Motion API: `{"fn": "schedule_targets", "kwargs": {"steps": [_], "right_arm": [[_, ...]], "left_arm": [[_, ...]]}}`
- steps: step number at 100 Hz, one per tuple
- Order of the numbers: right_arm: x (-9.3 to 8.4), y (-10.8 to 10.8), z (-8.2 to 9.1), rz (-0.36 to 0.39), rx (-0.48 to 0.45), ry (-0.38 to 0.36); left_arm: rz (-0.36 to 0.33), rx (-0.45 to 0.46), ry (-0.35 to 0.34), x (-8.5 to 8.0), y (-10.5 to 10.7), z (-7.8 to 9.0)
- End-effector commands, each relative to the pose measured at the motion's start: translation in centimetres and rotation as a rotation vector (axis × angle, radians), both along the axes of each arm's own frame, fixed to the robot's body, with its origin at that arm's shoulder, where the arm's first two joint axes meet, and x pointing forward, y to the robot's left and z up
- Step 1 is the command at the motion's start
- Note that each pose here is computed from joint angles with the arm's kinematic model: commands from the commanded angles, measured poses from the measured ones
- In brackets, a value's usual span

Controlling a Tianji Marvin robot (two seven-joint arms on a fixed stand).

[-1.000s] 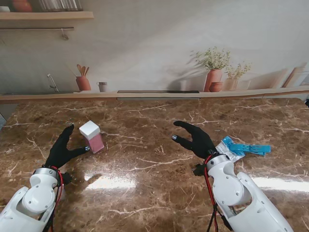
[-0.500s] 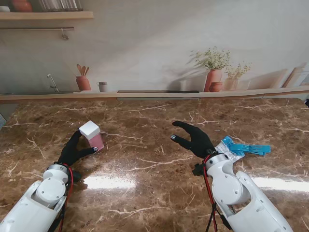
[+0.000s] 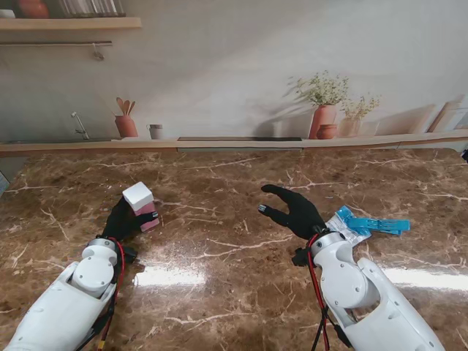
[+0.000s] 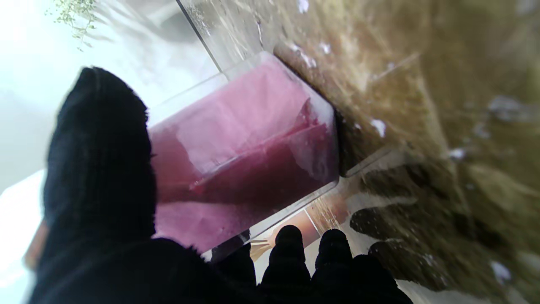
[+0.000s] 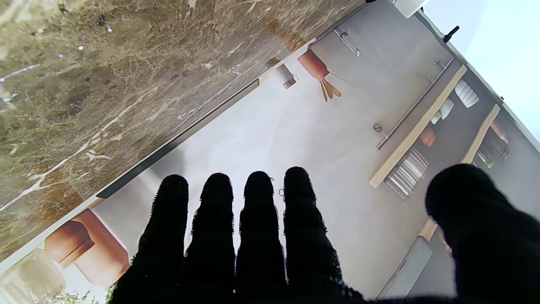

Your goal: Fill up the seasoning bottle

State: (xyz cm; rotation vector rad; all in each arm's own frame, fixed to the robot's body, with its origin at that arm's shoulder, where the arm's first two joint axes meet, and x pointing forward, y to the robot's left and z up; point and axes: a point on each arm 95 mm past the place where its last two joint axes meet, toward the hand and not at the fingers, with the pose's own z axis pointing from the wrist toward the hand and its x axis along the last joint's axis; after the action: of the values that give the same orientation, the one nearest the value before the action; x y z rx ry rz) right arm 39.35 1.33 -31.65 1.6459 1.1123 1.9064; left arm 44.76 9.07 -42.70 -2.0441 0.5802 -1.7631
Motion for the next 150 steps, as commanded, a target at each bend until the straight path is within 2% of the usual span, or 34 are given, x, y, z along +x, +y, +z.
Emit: {"fn": "schedule_targets", "kwargs": {"steps": [1,20,37,54,65,86,104,128,150], "right_arm": [[-0.1,0.0,-0.5,0.001,-0.004,0.025],[0.1,0.1,-0.6,0.006,-0.007,0.036],[0.1,0.3,-0.7,0.008,-0.007,0.047],[0.1,0.4,-0.7,0.011,-0.006,0.047],[0.1,0.3,-0.6,0.006,-0.009,0.042],[0.0,0.2,0.1,-0.028,-0.035,0.023],[-0.3,0.1,1.1,-0.049,-0.077,0.006],[-0.9,0.2,3.0,-0.028,-0.144,-0.030],[-2.0,0.3,4.7,0.035,-0.217,-0.059]], "left_arm": [[-0.012,-0.016,0.027,-0.1,-1.2,-0.9],[0.016,-0.038,0.012,0.3,-1.9,-1.4],[0.057,-0.092,-0.031,0.4,-2.6,-1.2],[0.099,-0.124,-0.095,0.3,-3.1,-0.5],[0.085,-0.131,-0.118,0.1,-3.2,0.5],[0.013,-0.066,-0.166,0.1,-4.0,3.0],[-0.072,-0.027,-0.221,-0.1,-6.0,5.3],[-0.249,-0.040,-0.263,-0.8,-10.1,7.9],[-0.407,-0.042,-0.265,-1.8,-14.1,8.8]]}}
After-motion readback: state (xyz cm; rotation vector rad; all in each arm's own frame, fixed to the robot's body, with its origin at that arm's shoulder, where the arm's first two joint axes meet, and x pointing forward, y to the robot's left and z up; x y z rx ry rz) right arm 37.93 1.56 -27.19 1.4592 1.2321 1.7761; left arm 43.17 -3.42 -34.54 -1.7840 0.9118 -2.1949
